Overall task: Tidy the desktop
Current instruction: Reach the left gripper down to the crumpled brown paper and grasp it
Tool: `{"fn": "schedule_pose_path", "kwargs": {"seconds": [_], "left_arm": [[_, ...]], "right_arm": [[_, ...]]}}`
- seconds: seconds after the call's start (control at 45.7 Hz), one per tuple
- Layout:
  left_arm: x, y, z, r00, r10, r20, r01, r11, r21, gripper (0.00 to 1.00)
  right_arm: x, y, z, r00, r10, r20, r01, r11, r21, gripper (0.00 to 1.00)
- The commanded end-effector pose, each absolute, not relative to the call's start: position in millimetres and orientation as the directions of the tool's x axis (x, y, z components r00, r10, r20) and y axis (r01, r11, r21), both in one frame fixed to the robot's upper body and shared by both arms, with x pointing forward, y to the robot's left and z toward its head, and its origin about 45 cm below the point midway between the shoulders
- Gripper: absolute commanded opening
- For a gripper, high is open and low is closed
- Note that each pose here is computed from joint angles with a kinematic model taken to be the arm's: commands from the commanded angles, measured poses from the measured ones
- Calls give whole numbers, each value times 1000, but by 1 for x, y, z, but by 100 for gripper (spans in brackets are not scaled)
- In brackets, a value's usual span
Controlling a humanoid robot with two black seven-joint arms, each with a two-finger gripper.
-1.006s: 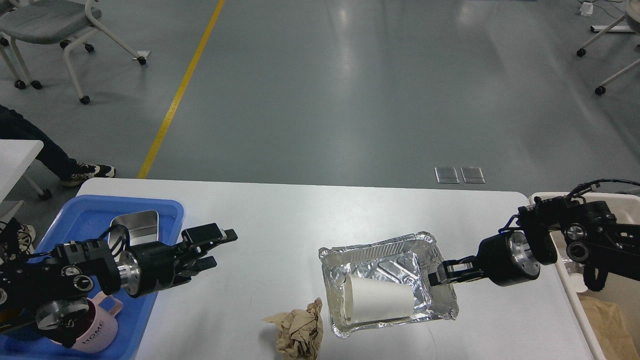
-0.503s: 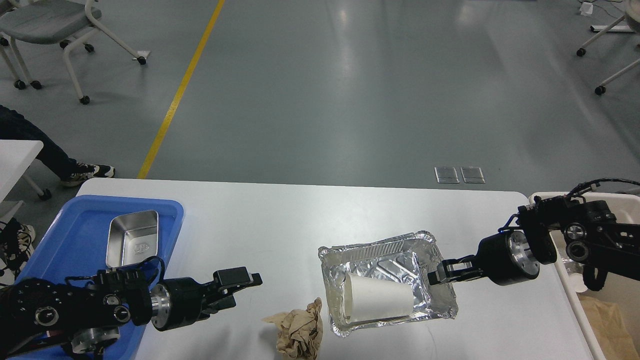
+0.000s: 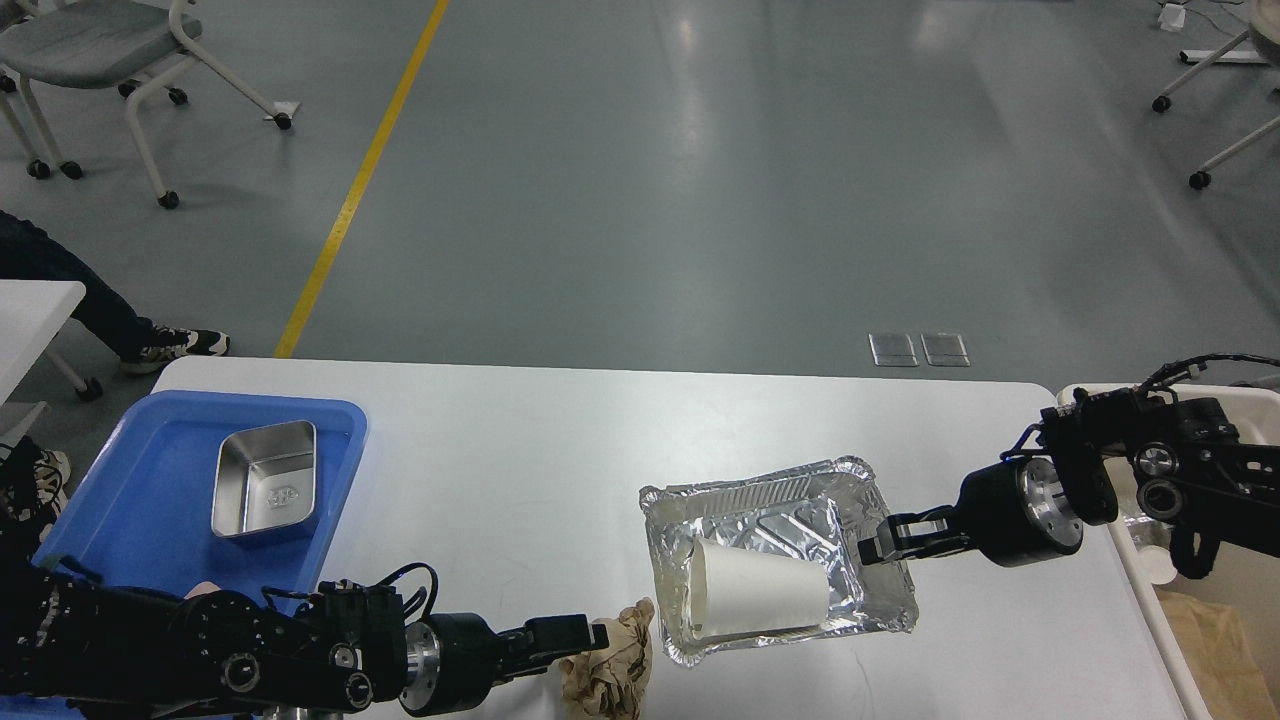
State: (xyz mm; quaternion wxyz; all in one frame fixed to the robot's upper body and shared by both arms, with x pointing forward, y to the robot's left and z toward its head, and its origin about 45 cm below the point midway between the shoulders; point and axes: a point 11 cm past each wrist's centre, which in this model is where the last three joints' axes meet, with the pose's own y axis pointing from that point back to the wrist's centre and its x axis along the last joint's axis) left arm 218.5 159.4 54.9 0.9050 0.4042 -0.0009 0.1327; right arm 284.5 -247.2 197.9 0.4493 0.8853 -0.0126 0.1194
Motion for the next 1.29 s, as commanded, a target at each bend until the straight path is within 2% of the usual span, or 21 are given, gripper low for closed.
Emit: {"fn": "schedule_pose_path", "kwargs": {"seconds": [0.0, 0.131, 0.328, 0.525, 0.787, 0.875, 0.897, 1.137, 1.269], "left_arm": [[214, 156, 52, 972, 196, 130, -226, 629, 744, 93], [213, 151, 51, 975, 163, 151, -221, 627, 747, 88], [208, 150, 47, 979, 113, 170, -203, 613, 763, 63], [205, 151, 45, 979, 99, 177, -200, 607, 769, 52], [207, 148, 44, 978, 93, 185, -202, 614, 763, 20], [209, 147, 45, 977, 95, 191, -208, 625, 753, 8], [209, 146, 47, 976, 95, 197, -212, 635, 743, 2], [216, 152, 54, 969, 100, 228, -237, 644, 727, 1], [218, 171, 61, 964, 134, 228, -260, 630, 732, 1]], "right_arm": [[285, -247, 198, 971, 84, 225, -131, -597, 792, 0], [285, -247, 199, 970, 84, 226, -133, -598, 791, 0], [285, -247, 199, 970, 82, 228, -135, -599, 789, 0], [286, -246, 199, 970, 81, 229, -136, -600, 789, 0], [288, -246, 202, 968, 77, 238, -145, -603, 785, 0], [288, -246, 202, 968, 77, 238, -145, -603, 785, 0], [288, -246, 202, 968, 77, 238, -145, -603, 785, 0], [288, -246, 202, 968, 77, 238, -145, -603, 785, 0], [288, -246, 201, 968, 77, 237, -144, -602, 785, 0]]}}
